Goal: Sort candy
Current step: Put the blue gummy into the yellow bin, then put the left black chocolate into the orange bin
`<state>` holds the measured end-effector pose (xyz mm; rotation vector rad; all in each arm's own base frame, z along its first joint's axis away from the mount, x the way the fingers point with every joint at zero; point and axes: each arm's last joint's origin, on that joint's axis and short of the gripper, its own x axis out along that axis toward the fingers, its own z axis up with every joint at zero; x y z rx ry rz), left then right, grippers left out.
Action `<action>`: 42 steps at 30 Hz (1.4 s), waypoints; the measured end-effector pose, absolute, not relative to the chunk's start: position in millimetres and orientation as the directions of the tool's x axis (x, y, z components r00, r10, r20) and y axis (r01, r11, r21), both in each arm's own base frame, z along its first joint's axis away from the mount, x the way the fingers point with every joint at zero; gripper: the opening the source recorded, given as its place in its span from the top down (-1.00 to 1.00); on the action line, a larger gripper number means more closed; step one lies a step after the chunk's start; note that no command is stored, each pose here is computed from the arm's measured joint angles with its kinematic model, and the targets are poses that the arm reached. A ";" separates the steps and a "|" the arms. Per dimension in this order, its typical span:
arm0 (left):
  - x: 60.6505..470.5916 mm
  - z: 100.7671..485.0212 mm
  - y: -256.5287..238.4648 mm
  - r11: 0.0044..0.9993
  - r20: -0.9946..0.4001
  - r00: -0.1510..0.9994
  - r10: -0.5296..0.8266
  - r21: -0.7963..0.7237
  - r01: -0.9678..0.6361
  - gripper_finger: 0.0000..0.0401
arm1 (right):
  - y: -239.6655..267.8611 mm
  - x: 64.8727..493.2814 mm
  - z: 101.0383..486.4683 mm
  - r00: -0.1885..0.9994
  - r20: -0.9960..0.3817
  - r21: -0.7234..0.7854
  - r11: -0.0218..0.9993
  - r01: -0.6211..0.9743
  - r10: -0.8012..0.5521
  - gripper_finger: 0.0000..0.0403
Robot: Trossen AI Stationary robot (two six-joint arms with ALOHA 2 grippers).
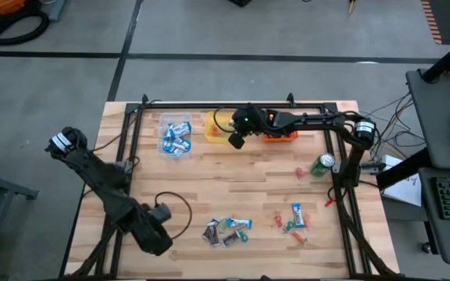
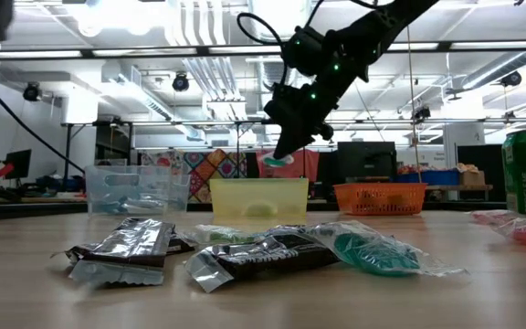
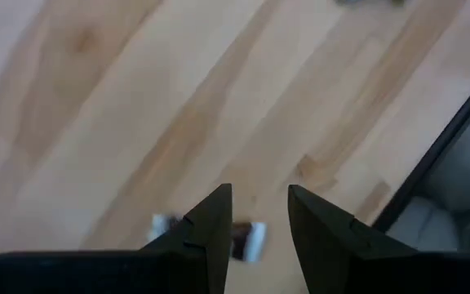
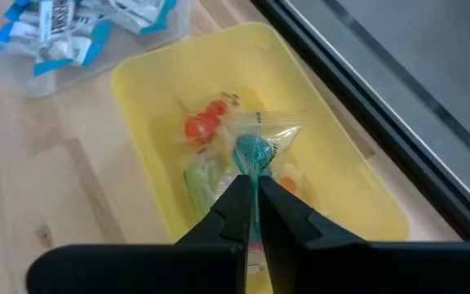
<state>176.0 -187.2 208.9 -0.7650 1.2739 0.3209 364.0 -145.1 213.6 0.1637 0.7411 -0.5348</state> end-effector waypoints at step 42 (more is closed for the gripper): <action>151.0 133.0 -234.4 0.526 -0.995 0.099 0.016 -0.075 -0.847 0.47 | -130.2 371.0 214.7 0.629 -0.681 -0.024 0.870 0.492 -0.374 0.22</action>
